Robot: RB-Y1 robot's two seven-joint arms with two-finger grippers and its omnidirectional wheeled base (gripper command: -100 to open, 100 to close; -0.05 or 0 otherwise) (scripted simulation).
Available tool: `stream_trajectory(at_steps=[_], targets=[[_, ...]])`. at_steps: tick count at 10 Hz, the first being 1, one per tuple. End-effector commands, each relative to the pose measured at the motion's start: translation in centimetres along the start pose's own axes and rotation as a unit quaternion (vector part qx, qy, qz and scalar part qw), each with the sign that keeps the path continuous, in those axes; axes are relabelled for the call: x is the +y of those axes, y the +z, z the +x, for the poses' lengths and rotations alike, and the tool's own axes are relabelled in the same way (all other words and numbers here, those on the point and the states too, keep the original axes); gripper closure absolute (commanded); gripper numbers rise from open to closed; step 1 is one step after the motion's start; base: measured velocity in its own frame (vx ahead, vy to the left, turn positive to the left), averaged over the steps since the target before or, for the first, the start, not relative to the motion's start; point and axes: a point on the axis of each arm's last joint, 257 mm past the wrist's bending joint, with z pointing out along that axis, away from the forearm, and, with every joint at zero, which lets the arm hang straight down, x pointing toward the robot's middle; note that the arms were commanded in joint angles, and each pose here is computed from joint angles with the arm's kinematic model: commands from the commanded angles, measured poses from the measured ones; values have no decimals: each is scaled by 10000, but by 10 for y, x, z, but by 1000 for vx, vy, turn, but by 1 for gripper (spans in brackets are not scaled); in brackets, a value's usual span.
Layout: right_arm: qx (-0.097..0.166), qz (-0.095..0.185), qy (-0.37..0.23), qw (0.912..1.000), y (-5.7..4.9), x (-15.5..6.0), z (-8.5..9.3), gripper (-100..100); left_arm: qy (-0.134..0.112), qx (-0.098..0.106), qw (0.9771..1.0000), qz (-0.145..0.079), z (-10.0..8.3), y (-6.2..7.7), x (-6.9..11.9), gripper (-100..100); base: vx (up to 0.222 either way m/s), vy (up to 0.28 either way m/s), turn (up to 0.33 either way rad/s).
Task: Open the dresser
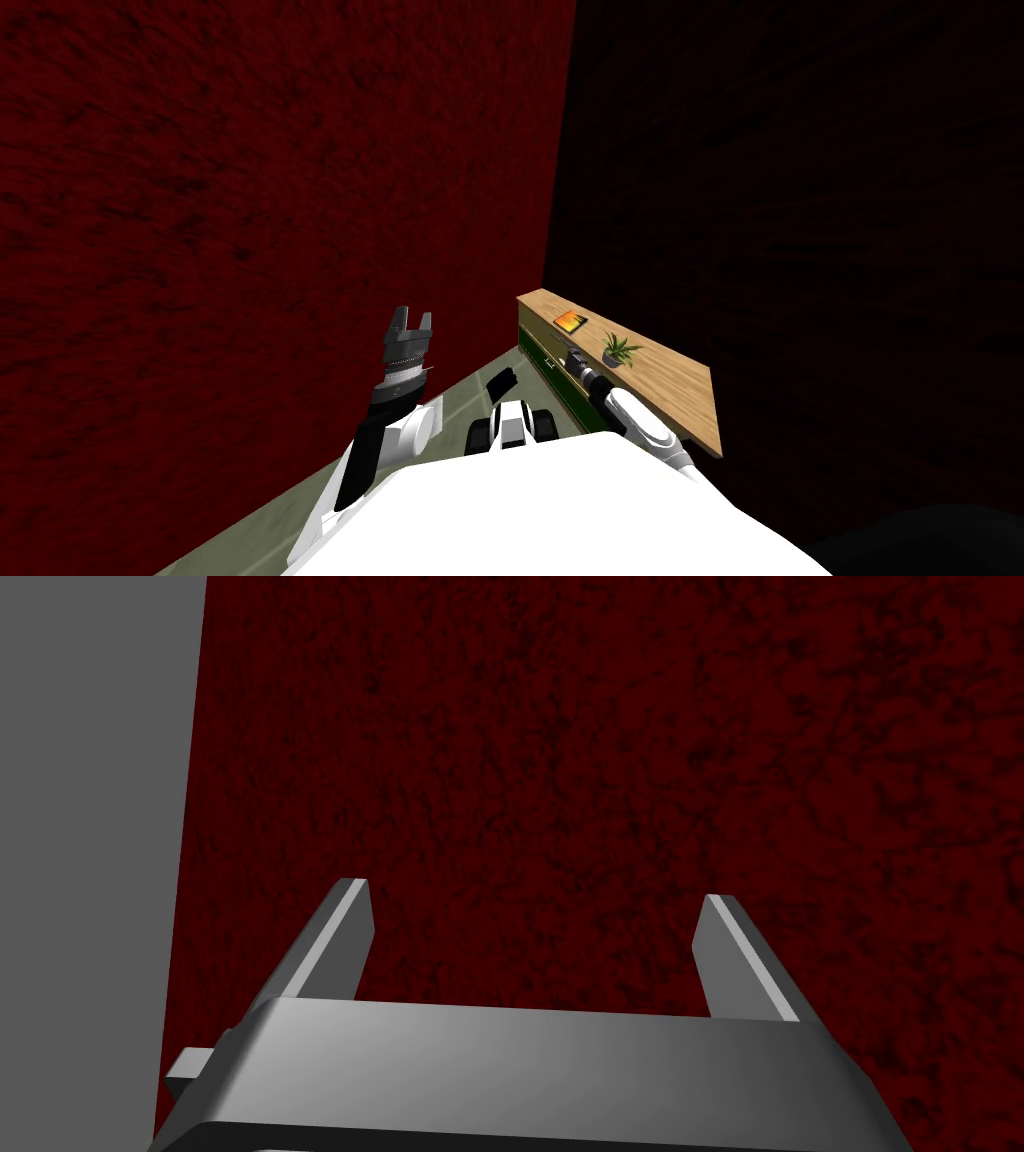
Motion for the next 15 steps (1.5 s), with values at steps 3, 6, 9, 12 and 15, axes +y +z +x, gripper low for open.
stream_trajectory(at_steps=[3, 6, 9, 12, 15], targets=[[285, -183, -1119, 9931, -2, 7, 30, -100, 0, 0, 10000, 0, 0, 0, 0, 0, 48, 36, 51], [440, -299, -1786, 9825, -5, 9, 49, -100, 0, 0, 10000, 0, 0, 0, 0, 0, 29, 22, 34], [583, -423, -2511, 9653, -8, 8, 71, -100, 0, 0, 10000, 0, 0, 0, 0, 0, 38, 27, 48], [626, -466, -2770, 9577, -10, 7, 78, -100, 0, 0, 10000, 0, 0, 0, 0, 0, 27, 15, 18], [444, -577, -1996, 9772, -17, 42, 48, -100, 0, 0, 10000, 0, 0, 0, 0, 0, 28, -33, -39]])
